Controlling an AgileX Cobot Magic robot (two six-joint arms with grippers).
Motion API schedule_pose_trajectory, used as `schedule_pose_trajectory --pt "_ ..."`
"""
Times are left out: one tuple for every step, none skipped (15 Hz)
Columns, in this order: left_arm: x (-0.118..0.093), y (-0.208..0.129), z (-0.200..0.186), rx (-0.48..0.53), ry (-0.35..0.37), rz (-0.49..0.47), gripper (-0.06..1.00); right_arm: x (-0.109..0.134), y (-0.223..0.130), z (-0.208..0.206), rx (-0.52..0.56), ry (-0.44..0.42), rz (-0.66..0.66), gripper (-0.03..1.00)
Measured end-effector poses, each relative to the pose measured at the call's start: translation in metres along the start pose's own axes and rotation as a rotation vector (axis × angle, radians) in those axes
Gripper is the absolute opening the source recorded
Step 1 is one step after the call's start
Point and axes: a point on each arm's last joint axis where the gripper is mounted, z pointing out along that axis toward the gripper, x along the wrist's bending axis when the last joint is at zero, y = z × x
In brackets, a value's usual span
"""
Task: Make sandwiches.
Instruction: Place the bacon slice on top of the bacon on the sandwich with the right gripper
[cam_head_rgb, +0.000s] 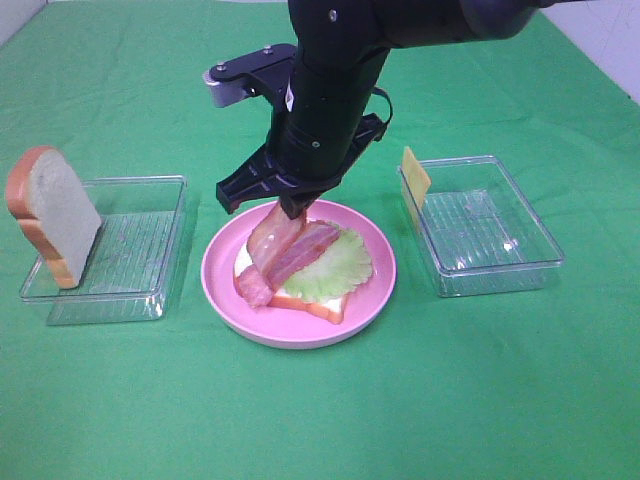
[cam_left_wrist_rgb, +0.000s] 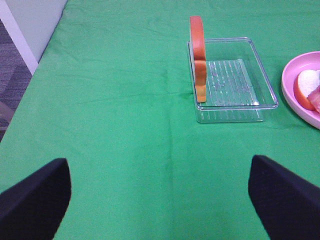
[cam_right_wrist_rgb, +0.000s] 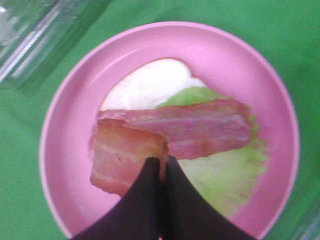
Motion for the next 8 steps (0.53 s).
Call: schedule_pose_trajectory --pt "0.0 0.0 0.0 0.0 0.0 0.0 0.89 -0.005 0.001 0.0 -0.008 -0.052 -0.01 0.02" --pt "0.0 0.0 0.0 0.0 0.0 0.0 0.89 -0.007 0.001 0.0 -0.012 -0.081 -0.017 0.02" --pt "0.0 0.0 0.0 0.0 0.0 0.0 0.89 -0.009 0.001 0.0 -0.015 -0.099 -0.024 0.02" --pt "0.0 0.0 0.0 0.0 0.0 0.0 0.89 -0.009 0.001 0.0 -0.015 -0.102 -0.023 0.02" --pt "0.0 0.0 0.0 0.0 0.0 0.0 0.89 -0.009 0.001 0.001 -0.012 -0.103 -0.022 0.02" --pt "0.0 0.0 0.0 0.0 0.0 0.0 0.89 -0.009 0.001 0.003 -0.009 -0.104 -0.023 0.02" --pt "0.0 0.0 0.0 0.0 0.0 0.0 0.89 -0.009 -0.001 0.007 0.002 -0.105 -0.025 0.02" --pt "0.0 0.0 0.0 0.0 0.0 0.0 0.89 -0.008 -0.003 0.014 0.023 -0.106 -0.028 0.02"
